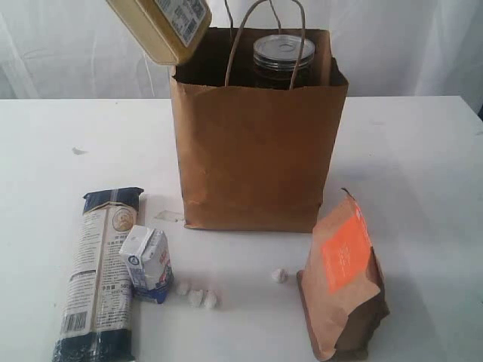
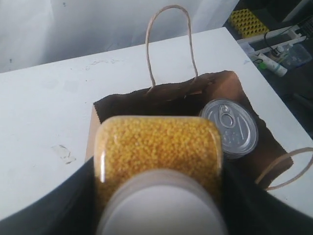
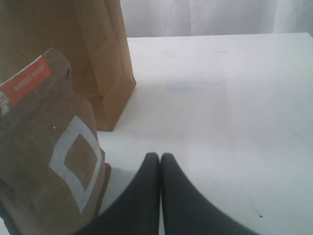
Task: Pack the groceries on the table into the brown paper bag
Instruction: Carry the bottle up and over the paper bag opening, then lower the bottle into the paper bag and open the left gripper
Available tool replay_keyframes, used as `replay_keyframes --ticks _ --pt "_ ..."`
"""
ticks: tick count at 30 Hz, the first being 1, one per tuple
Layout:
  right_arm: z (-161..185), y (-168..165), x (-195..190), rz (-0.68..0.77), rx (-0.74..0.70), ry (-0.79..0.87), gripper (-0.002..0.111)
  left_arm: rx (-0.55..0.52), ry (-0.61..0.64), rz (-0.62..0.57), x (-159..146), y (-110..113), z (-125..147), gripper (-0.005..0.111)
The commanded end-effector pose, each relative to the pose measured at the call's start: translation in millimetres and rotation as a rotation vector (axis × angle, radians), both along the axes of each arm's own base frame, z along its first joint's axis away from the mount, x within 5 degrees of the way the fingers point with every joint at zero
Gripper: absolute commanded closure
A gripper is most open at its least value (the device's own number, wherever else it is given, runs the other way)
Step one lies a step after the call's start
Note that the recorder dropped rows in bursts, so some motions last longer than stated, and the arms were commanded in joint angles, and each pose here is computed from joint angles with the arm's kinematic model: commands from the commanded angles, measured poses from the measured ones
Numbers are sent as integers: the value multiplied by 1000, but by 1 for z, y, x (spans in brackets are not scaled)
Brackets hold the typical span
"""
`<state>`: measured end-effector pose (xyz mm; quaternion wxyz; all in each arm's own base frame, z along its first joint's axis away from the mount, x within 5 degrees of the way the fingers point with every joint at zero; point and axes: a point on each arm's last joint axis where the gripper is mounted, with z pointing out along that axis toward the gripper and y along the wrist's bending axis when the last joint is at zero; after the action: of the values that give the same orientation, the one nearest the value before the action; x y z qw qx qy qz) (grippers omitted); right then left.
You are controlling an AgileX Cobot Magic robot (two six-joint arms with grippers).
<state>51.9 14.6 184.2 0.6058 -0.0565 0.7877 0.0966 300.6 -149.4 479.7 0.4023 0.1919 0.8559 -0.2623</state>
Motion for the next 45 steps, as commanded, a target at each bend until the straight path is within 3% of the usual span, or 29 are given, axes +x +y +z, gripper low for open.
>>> replay_keyframes --ticks 1,7,14,21,30,39,45 --pt "-1 0 0 -7 -3 -3 108 -133 -91 -2 -3 -2 21 107" --pt "-1 0 0 -7 -3 -3 108 -165 -104 -12 -3 -4 27 107" --pt "-1 0 0 -7 -3 -3 108 -153 -50 -49 10 -16 10 107" --pt "-1 0 0 -7 -3 -3 108 -6 -31 -63 17 -35 -12 107" --pt "-1 0 0 -7 -3 -3 108 57 56 -108 22 -51 -34 107" --pt "-1 0 0 -7 -3 -3 108 184 29 -115 27 -67 -52 107" --pt "-1 0 0 -16 34 6 108 210 66 -119 37 -72 -68 107"
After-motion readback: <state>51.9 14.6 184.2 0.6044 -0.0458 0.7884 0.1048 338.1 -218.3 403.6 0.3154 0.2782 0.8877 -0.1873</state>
